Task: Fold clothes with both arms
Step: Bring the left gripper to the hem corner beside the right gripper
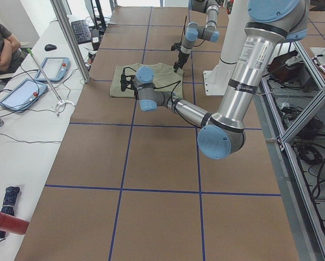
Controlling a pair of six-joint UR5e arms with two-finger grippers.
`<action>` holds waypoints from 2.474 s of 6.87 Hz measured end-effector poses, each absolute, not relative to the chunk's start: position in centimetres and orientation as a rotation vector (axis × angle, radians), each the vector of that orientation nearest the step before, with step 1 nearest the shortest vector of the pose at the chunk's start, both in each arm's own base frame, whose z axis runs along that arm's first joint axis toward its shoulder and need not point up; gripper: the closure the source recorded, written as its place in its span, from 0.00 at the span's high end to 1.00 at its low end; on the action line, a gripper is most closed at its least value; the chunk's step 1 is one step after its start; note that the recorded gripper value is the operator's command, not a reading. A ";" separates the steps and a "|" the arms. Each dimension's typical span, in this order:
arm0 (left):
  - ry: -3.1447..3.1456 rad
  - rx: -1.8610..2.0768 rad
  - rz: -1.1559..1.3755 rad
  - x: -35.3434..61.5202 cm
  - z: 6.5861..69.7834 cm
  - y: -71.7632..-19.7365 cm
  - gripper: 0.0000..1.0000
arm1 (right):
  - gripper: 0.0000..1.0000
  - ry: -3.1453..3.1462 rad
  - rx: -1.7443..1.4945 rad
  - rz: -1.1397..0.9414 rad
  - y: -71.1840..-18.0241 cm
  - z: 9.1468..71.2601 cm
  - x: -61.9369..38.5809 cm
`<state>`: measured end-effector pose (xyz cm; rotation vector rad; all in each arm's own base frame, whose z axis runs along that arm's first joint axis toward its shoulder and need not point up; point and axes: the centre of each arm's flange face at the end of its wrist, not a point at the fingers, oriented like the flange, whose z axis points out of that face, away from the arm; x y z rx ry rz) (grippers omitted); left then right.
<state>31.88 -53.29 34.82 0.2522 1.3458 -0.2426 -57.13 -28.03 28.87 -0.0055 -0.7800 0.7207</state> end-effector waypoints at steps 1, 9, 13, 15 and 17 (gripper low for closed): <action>1.346 0.253 -0.243 31.9 34.8 -53.3 0.55 | 0.00 -0.780 -0.006 0.720 -28.0 28.8 -57.1; 1.432 0.060 -0.433 37.0 32.3 -44.4 0.56 | 0.00 -0.852 -0.032 0.714 -27.5 26.2 -53.9; 1.388 0.005 -0.588 42.0 33.5 -33.1 0.57 | 0.00 -0.886 -0.066 0.707 -27.6 24.7 -52.6; 1.301 -0.014 -0.639 44.9 33.7 -28.9 0.57 | 0.00 -0.887 -0.072 0.708 -27.8 24.7 -52.4; 1.238 -0.050 -0.633 49.1 31.9 -26.7 0.56 | 0.00 -0.887 -0.073 0.708 -27.8 24.7 -52.3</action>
